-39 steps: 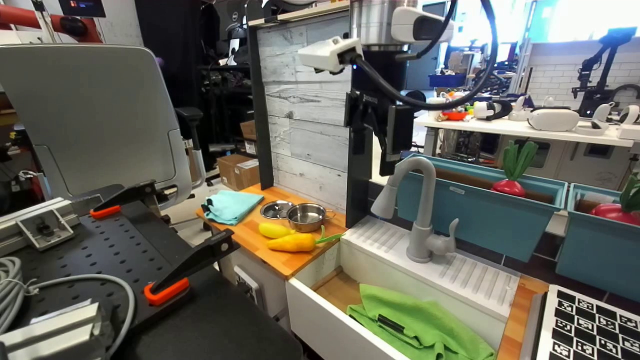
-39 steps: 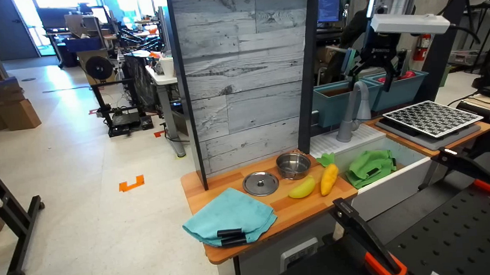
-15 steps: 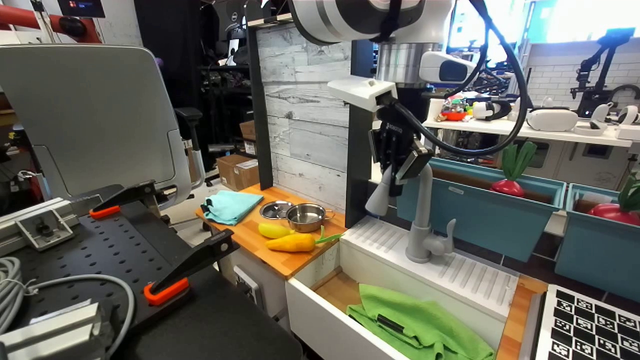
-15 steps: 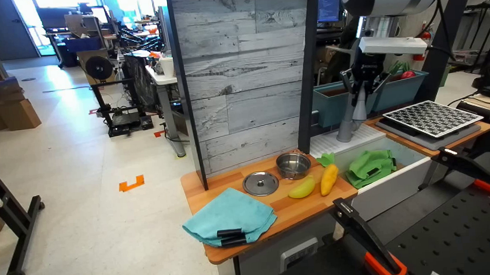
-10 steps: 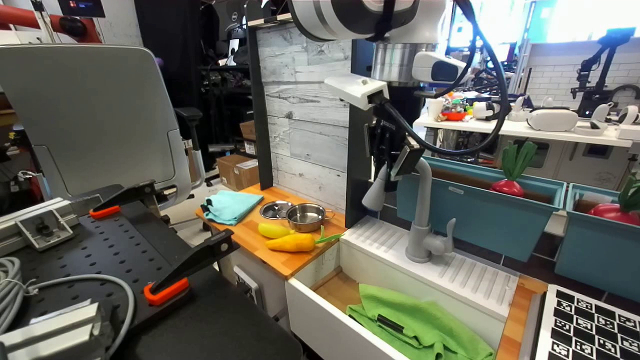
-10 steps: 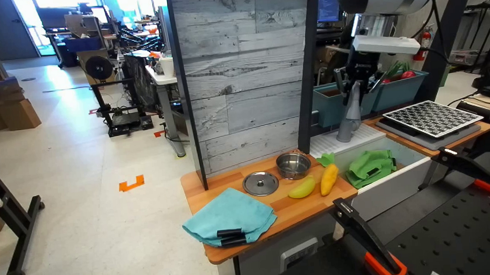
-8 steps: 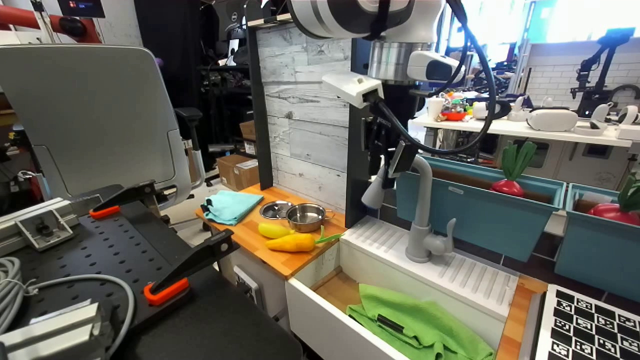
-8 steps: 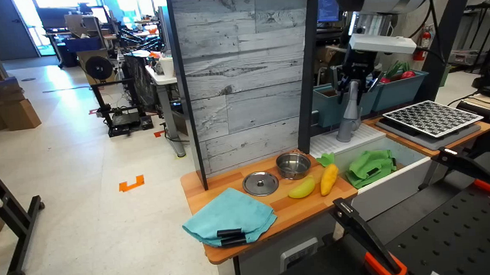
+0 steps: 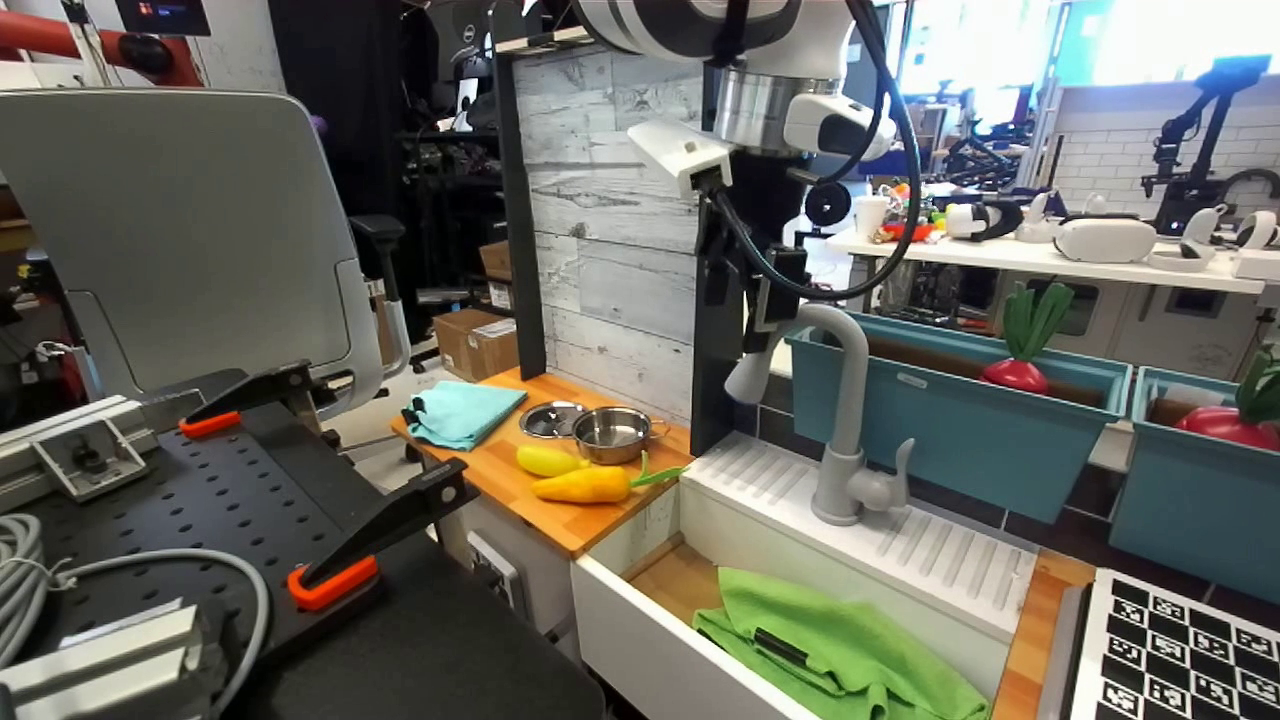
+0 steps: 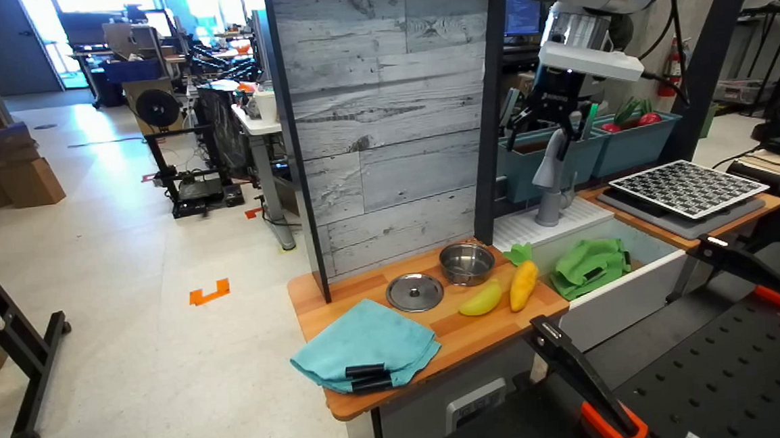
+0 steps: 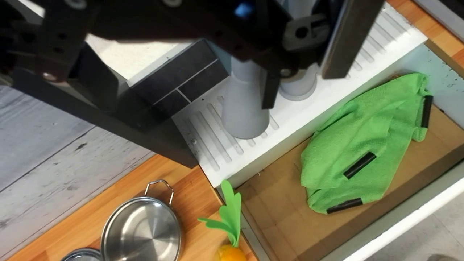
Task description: Turn the faucet to the left
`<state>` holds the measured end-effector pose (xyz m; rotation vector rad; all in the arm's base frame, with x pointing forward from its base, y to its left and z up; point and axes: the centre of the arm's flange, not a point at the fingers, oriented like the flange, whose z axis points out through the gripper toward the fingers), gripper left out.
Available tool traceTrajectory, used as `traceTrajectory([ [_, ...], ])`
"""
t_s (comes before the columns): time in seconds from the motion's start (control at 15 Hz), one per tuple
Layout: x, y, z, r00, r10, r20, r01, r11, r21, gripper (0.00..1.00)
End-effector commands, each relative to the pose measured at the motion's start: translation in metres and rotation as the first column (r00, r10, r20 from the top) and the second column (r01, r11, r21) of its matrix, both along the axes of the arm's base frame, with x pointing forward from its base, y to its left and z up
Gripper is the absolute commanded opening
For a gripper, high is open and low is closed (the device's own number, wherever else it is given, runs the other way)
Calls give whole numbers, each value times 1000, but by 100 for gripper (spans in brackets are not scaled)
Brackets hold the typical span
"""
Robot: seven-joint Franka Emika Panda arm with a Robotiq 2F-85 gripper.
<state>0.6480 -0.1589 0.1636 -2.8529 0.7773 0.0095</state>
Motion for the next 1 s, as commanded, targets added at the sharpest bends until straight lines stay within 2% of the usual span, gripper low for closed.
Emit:
traceTrajectory([
  [0.0, 6, 17, 20, 1000, -24, 12, 23, 998, 65, 100],
  [0.4, -2, 12, 17, 1000, -20, 15, 19, 998, 63, 100],
  [0.93, -58, 18, 16, 997, 48, 64, -45, 998, -47, 100],
])
